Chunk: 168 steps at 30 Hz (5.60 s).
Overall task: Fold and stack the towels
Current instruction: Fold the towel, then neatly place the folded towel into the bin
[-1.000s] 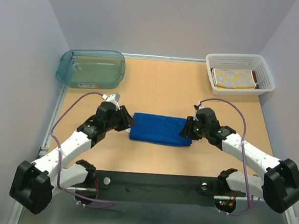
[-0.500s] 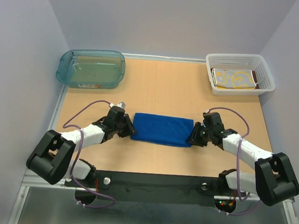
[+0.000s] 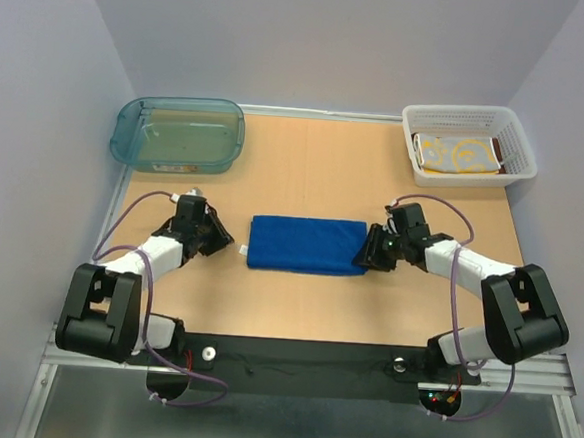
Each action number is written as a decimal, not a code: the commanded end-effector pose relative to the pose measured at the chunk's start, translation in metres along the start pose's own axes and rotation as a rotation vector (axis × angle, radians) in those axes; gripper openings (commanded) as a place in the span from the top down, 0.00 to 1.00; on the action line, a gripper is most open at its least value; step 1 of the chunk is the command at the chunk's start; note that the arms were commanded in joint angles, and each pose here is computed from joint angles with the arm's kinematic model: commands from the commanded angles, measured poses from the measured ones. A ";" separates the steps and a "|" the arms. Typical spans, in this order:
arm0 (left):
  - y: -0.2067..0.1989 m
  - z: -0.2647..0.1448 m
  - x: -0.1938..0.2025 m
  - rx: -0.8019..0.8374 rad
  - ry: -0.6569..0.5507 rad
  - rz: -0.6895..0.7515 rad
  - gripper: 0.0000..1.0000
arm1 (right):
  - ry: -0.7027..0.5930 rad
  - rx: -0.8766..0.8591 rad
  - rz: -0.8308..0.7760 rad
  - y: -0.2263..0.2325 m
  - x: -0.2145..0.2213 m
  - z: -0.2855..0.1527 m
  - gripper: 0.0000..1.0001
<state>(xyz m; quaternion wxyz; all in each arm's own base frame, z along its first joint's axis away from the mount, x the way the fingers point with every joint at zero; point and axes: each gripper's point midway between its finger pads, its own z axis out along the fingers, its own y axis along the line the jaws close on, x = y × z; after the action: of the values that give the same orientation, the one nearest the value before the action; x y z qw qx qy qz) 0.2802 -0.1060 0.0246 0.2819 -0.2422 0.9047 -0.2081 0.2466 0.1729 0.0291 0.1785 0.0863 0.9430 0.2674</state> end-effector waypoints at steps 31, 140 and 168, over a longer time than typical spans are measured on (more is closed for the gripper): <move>-0.295 -0.019 0.203 0.176 0.031 1.276 0.25 | -0.333 0.295 0.201 -0.100 -0.103 -0.081 0.00; -0.181 -0.081 -0.062 0.069 -0.307 0.812 0.01 | -0.084 -0.063 -0.094 0.023 -0.186 0.014 1.00; -0.052 -0.003 -0.090 -0.258 -0.176 0.689 0.02 | -0.489 0.454 -0.445 -0.071 -0.429 -0.134 1.00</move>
<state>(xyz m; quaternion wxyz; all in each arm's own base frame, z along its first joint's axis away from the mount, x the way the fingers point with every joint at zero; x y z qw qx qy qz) 0.3524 -0.1015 0.0844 0.3660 0.0311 0.9298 0.0233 0.5638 -0.0189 0.1825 0.3619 -0.0279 0.9307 0.0451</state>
